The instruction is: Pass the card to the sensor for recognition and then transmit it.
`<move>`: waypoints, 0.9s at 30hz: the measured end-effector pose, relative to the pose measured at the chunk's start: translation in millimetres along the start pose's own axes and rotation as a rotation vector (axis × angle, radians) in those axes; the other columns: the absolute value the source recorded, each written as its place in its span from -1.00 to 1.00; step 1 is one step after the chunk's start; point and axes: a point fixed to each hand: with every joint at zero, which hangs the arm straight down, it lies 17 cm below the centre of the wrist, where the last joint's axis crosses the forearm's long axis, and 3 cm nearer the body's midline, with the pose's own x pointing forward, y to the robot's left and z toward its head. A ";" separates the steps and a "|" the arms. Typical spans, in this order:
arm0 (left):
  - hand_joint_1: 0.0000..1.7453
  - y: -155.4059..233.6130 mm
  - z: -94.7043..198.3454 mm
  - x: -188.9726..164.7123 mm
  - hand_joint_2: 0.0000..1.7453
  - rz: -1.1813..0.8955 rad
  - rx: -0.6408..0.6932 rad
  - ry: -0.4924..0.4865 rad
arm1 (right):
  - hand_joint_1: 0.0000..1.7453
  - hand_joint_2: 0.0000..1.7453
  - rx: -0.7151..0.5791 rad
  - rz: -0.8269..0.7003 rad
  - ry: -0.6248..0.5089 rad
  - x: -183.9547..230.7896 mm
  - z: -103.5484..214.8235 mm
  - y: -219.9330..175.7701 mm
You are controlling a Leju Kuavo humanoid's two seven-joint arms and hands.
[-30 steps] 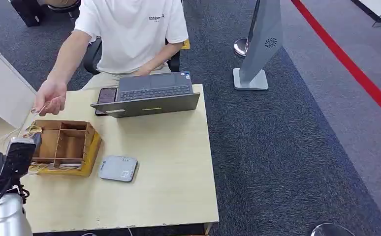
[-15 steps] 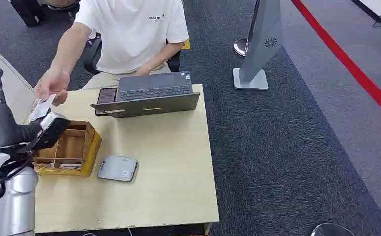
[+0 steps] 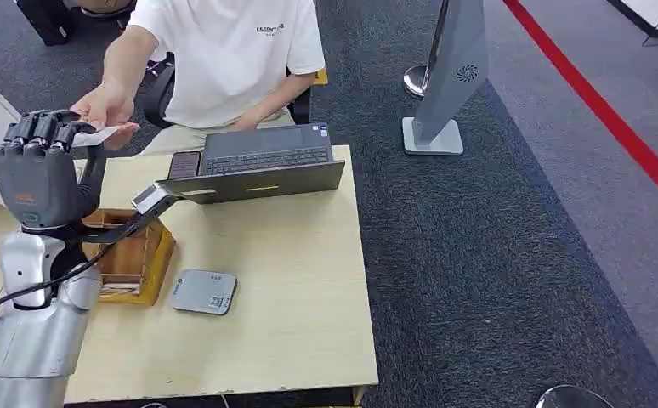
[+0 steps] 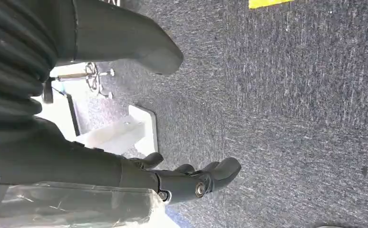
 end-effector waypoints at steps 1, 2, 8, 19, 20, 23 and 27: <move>1.00 -1.0 -0.8 2.1 1.00 0.002 -0.001 -0.005 | -1.00 1.00 0.000 0.001 0.001 -0.1 0.0 0.0; 1.00 -1.8 -1.2 3.1 1.00 0.003 -0.001 -0.007 | -1.00 1.00 0.000 0.000 0.002 -0.1 0.0 0.0; 1.00 -4.4 -3.2 7.2 1.00 0.009 0.002 -0.013 | -1.00 1.00 0.001 -0.007 0.008 -1.1 0.1 0.2; 1.00 -17.7 -1.4 24.6 1.00 0.055 -0.025 -0.027 | -1.00 1.00 0.002 -0.026 0.026 -3.8 0.0 0.2; 1.00 -19.0 0.3 28.2 1.00 0.057 -0.028 -0.031 | -1.00 1.00 0.002 -0.028 0.028 -4.0 0.0 0.2; 1.00 -21.8 3.7 34.6 1.00 0.063 -0.035 -0.040 | -1.00 1.00 0.002 -0.028 0.028 -4.1 0.0 0.2; 1.00 -23.6 5.2 40.3 1.00 0.072 -0.039 -0.044 | -1.00 1.00 0.002 -0.028 0.028 -4.2 0.0 0.1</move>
